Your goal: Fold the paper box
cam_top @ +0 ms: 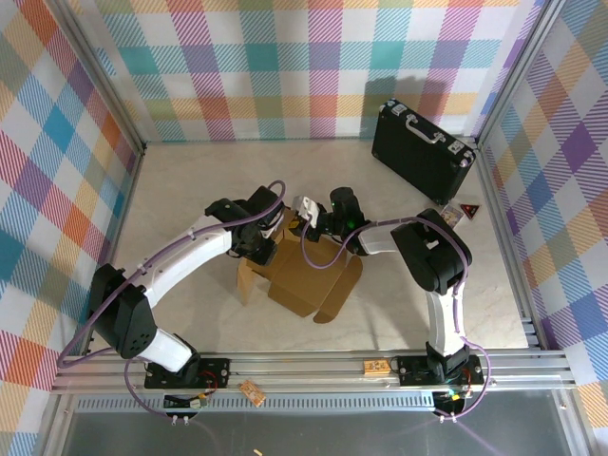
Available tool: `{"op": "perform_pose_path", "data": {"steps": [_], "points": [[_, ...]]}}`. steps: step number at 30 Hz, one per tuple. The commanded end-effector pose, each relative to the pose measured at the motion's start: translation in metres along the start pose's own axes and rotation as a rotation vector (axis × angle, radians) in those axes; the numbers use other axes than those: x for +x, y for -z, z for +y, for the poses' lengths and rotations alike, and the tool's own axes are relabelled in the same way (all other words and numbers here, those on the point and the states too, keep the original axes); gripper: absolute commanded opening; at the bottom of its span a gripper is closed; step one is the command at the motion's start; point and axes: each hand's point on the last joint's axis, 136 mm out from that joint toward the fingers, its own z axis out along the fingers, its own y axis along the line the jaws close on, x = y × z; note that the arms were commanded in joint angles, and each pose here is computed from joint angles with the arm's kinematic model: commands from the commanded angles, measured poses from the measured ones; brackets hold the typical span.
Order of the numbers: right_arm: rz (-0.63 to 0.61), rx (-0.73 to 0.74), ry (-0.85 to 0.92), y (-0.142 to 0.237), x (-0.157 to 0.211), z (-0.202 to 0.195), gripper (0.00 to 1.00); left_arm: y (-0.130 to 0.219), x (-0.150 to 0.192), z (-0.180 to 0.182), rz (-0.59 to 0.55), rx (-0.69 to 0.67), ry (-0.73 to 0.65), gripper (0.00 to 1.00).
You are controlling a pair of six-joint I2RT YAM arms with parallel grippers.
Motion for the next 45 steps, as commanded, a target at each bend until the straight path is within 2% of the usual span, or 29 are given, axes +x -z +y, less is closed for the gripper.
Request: {"op": "perform_pose_path", "data": {"steps": [1, 5, 11, 15, 22, 25, 28, 35, 45], "points": [[0.018, 0.070, 0.048, 0.006, 0.004, -0.013, 0.23, -0.009, 0.025, -0.010, 0.091, 0.035, -0.021, 0.38], [0.025, 0.076, 0.044, 0.005, 0.005, -0.015, 0.17, -0.008, 0.025, -0.010, 0.085, 0.040, -0.016, 0.38], [0.042, 0.138, 0.027, 0.002, 0.007, -0.029, 0.00, -0.009, 0.026, -0.011, 0.083, 0.042, -0.013, 0.38], [0.047, 0.212, 0.001, 0.003, 0.006, -0.043, 0.00, -0.009, 0.025, -0.010, 0.079, 0.038, -0.013, 0.38], [0.057, 0.246, -0.008, 0.003, 0.008, -0.050, 0.00, -0.009, 0.025, -0.011, 0.079, 0.044, -0.012, 0.38], [0.058, 0.225, -0.003, 0.003, 0.008, -0.045, 0.07, -0.008, 0.024, -0.011, 0.074, 0.043, -0.011, 0.38], [0.065, 0.176, 0.026, 0.002, 0.009, -0.036, 0.09, -0.008, 0.025, -0.011, 0.076, 0.043, -0.012, 0.38], [0.119, 0.140, 0.094, -0.002, 0.022, -0.031, 0.08, -0.007, 0.025, -0.011, 0.075, 0.043, -0.012, 0.38], [0.146, 0.078, 0.112, -0.007, 0.028, -0.024, 0.13, -0.007, 0.024, -0.011, 0.074, 0.043, -0.012, 0.38]]}}
